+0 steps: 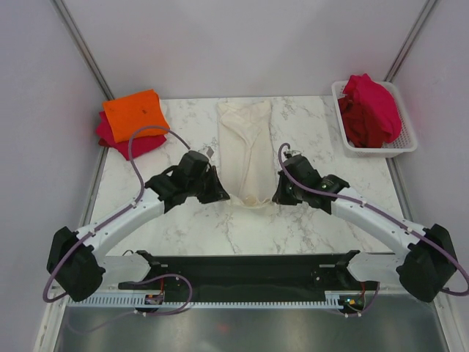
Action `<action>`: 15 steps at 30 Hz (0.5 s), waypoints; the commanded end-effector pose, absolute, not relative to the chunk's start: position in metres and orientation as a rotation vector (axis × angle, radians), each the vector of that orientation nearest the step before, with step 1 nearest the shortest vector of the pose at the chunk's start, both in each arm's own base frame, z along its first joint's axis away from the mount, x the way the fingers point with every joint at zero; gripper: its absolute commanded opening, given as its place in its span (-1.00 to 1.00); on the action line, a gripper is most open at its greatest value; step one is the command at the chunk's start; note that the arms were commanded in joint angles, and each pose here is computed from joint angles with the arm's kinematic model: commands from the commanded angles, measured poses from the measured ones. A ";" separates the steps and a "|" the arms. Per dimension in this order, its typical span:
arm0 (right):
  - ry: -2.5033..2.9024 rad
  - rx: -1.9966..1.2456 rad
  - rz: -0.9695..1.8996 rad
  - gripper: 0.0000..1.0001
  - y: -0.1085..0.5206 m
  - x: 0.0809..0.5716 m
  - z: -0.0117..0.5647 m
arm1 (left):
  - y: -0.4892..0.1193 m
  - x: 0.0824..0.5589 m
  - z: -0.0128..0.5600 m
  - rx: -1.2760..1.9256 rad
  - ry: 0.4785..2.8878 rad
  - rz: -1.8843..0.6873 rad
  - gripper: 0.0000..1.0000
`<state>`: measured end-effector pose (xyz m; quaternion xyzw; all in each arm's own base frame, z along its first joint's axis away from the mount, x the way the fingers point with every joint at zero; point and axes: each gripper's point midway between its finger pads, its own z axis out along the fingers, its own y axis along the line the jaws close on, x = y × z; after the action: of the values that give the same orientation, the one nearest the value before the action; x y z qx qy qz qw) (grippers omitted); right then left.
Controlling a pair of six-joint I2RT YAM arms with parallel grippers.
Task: Fold and stack the t-shirts
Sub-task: Fold the tshirt
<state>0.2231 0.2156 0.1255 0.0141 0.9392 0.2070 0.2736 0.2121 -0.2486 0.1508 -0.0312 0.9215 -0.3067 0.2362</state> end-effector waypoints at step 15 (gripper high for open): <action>2.502 -0.015 0.390 -1.00 0.211 0.367 0.135 | -0.240 0.347 0.144 0.023 2.533 -0.691 -0.95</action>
<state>0.3457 0.2062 0.1272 0.0128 0.9471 0.1422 0.2874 0.3259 -0.2359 0.1398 -0.0261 0.9371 -0.2481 0.2441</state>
